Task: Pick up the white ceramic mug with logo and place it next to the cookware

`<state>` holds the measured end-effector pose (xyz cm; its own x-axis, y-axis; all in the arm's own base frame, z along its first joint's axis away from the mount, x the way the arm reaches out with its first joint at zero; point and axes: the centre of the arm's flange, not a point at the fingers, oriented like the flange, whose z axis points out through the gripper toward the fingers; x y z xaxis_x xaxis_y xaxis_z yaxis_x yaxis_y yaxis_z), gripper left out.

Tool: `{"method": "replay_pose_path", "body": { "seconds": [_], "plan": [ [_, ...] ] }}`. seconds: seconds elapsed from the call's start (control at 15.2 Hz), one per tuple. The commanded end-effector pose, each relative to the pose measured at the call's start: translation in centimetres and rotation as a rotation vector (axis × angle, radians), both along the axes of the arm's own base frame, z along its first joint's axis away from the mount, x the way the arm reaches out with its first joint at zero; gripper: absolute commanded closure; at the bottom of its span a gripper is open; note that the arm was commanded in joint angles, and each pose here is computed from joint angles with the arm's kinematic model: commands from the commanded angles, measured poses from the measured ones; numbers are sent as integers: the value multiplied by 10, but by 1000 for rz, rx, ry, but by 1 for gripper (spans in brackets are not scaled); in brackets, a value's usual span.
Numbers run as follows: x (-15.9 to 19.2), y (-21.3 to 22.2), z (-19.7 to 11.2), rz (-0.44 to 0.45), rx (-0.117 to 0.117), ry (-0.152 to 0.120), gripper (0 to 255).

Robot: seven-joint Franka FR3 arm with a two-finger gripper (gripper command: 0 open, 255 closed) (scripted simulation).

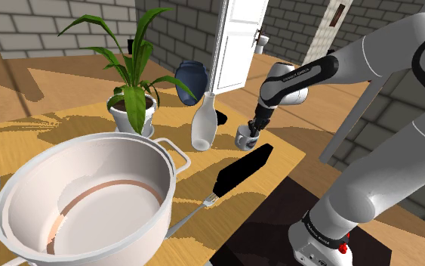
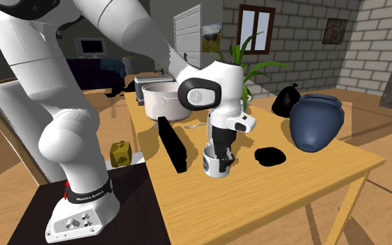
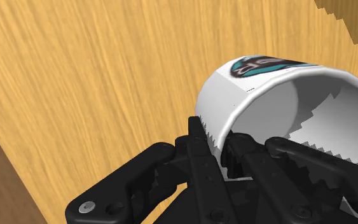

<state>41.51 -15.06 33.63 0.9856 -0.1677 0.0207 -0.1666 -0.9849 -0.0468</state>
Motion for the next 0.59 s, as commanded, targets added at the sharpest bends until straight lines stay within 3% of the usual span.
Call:
{"method": "replay_pose_path", "body": {
  "seconds": [0.0, 0.53],
  "plan": [
    [0, 0, 5, 0, 0, 0, 255],
    [0, 0, 47, 0, 0, 0, 255]
  ]
}}
